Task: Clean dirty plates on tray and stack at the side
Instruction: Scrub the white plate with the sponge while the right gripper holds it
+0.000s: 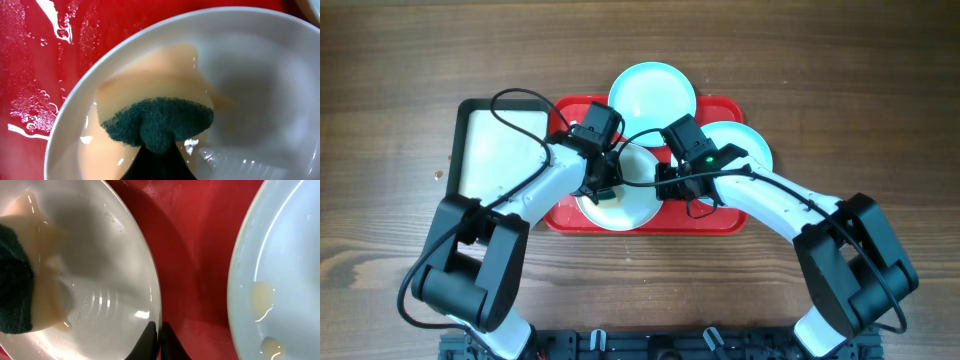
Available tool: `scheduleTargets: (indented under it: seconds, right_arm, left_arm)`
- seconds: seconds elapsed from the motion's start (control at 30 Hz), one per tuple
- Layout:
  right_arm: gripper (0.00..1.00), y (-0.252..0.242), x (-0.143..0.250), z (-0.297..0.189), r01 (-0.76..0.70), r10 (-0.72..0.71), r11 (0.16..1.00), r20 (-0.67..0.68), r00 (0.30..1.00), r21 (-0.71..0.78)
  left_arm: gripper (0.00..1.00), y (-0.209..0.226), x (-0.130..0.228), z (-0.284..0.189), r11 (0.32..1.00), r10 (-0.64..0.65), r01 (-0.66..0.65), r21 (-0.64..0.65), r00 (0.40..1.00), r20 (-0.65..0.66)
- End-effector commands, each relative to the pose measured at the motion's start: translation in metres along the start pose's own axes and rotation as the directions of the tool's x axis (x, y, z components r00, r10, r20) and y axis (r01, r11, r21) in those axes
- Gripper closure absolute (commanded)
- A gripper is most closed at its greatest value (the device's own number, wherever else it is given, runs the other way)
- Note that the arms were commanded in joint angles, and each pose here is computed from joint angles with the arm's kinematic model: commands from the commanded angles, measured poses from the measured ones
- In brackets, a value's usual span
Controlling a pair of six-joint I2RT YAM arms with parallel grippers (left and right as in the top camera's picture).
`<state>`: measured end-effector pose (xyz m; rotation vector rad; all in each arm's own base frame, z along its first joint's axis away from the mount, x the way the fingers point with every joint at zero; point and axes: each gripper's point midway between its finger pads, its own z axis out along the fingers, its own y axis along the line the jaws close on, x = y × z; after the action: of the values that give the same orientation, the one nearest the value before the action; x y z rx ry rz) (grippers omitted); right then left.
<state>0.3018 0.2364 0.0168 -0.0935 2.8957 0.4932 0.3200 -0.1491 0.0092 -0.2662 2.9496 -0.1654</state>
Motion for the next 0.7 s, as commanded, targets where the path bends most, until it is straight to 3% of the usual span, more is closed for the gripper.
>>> scheduleTargets:
  seconds: [0.0, 0.43, 0.67]
  right_arm:
    - [0.96, 0.008, 0.007, 0.005, 0.007, -0.008, 0.999, -0.032, 0.999, -0.037]
    - [0.96, 0.012, 0.008, 0.004, 0.011, -0.013, 0.998, -0.037, 0.999, -0.061]
    - [0.96, 0.012, 0.008, 0.004, 0.011, -0.013, 0.998, -0.038, 0.999, -0.061]
  left_arm:
    - [0.96, -0.010, 0.020, 0.015, 1.000, 0.012, -0.010, 0.029, 0.997, -0.078]
    - [0.96, -0.053, 0.044, 0.029, 0.966, 0.032, 0.032, 0.258, 0.970, -0.241]
    - [0.96, -0.066, 0.045, 0.027, 0.953, 0.057, 0.015, 0.303, 0.972, -0.229]
